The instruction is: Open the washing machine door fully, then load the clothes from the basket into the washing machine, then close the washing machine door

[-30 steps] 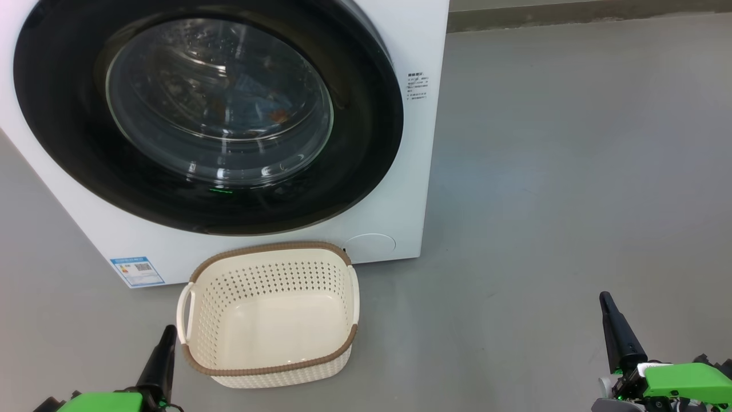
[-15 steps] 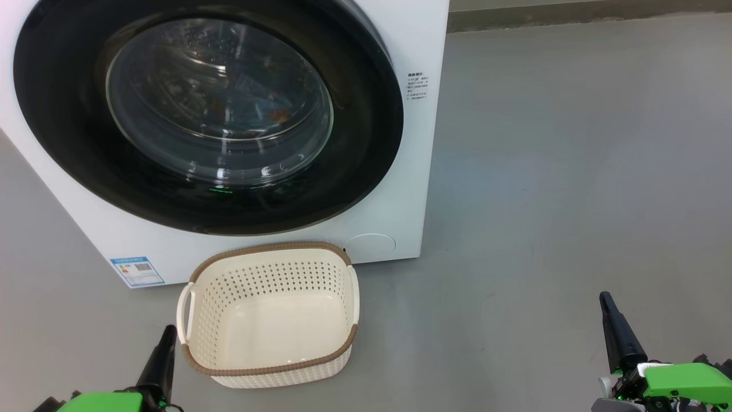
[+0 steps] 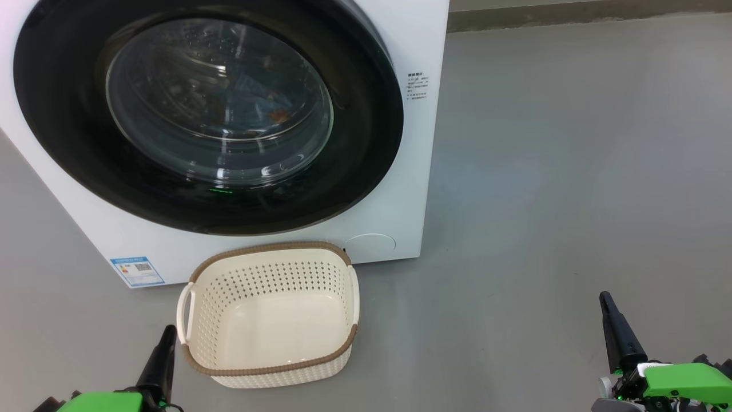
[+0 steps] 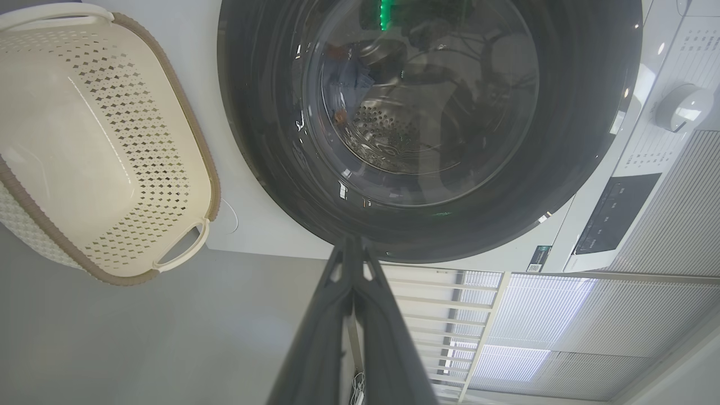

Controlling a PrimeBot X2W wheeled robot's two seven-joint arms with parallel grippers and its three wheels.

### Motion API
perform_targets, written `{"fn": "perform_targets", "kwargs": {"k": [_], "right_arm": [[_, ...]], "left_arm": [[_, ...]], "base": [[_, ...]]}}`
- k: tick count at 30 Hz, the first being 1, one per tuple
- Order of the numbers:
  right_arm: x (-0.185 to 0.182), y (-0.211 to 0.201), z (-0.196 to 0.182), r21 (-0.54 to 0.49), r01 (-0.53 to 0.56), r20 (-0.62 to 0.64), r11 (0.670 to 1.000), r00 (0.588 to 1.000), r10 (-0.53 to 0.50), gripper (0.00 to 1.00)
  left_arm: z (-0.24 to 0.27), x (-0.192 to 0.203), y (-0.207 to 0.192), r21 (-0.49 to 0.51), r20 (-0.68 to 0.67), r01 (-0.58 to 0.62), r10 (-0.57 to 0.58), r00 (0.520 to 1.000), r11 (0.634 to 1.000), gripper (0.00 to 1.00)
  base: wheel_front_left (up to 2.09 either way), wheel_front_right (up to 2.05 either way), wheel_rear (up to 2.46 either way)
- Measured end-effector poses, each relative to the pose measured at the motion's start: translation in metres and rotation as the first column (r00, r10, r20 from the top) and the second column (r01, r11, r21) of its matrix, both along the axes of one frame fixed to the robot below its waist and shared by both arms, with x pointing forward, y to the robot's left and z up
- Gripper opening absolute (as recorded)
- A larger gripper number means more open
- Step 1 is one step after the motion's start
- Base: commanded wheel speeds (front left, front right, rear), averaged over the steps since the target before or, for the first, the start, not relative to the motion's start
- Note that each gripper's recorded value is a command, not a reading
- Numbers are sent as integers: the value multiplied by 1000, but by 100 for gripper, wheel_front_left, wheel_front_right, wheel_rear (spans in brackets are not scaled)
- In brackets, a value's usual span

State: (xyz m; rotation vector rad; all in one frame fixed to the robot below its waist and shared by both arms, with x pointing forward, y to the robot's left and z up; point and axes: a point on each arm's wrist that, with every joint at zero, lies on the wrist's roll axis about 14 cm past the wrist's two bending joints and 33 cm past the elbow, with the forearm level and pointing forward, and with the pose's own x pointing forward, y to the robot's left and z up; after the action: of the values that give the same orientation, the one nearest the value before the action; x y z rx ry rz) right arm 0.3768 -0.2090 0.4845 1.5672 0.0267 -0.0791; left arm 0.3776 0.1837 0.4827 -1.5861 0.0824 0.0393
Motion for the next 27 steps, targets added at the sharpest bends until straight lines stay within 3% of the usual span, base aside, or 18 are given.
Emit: {"fn": "perform_targets", "kwargs": {"k": [27], "right_arm": [[0, 0, 0, 0, 0, 0, 1000, 1000, 0, 0]], "left_arm": [[0, 0, 0, 0, 0, 0, 0, 1000, 1000, 0]], "base": [[0, 0, 0]]}}
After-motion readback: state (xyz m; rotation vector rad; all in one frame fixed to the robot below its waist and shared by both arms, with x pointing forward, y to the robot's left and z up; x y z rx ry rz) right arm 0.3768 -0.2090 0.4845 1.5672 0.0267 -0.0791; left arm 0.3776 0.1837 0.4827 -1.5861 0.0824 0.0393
